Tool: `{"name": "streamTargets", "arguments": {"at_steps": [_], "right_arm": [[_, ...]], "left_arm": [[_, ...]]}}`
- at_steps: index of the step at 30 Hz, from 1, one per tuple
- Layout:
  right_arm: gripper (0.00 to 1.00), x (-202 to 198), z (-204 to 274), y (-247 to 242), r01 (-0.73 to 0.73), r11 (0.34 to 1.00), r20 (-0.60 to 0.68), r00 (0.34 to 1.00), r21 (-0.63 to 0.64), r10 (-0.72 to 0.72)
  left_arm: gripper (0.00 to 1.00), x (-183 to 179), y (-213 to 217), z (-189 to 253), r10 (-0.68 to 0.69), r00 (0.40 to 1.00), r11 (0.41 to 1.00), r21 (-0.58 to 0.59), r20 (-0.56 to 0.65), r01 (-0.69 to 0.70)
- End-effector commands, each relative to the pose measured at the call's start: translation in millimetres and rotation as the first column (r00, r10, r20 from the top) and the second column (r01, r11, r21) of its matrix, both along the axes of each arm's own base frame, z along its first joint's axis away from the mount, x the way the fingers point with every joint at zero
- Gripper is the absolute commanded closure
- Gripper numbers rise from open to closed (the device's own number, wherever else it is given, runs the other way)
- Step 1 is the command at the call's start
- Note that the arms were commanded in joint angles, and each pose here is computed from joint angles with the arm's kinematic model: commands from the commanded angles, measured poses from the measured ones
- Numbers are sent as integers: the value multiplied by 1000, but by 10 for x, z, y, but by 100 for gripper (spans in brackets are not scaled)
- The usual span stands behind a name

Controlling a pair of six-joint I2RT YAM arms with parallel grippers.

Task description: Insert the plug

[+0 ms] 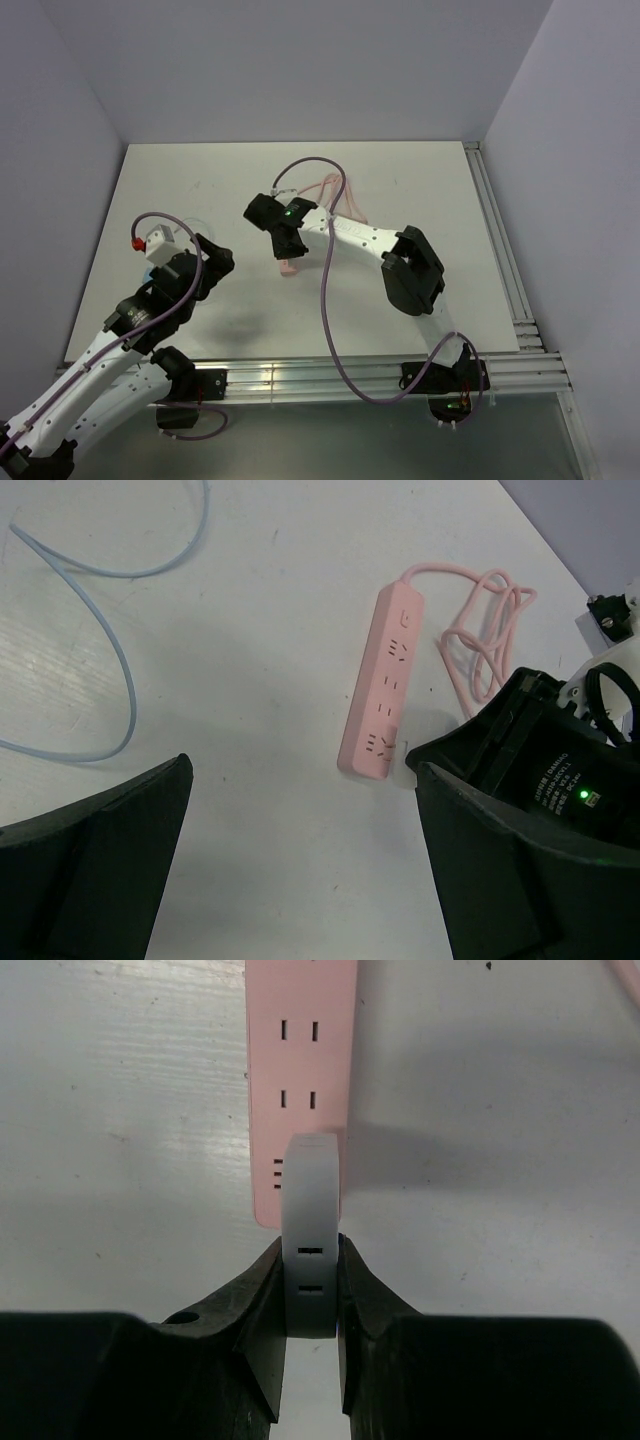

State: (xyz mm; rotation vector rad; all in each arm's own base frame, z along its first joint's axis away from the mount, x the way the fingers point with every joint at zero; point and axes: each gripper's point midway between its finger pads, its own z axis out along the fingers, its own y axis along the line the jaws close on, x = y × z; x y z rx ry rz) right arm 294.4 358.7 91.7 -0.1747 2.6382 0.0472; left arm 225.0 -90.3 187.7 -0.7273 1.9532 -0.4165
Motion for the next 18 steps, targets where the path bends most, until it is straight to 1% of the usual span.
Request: {"name": "streamTargets", "arguments": {"at_steps": [1, 18], "right_arm": [[100, 0, 161, 65, 3, 999, 45, 999, 42, -5], [100, 35, 51, 174, 0, 999, 48, 999, 51, -3]], "left_arm": [[1, 42, -11, 40, 0, 1000, 1000, -4, 25, 0], [1, 24, -28, 73, -15, 999, 1000, -16, 34, 16]]}}
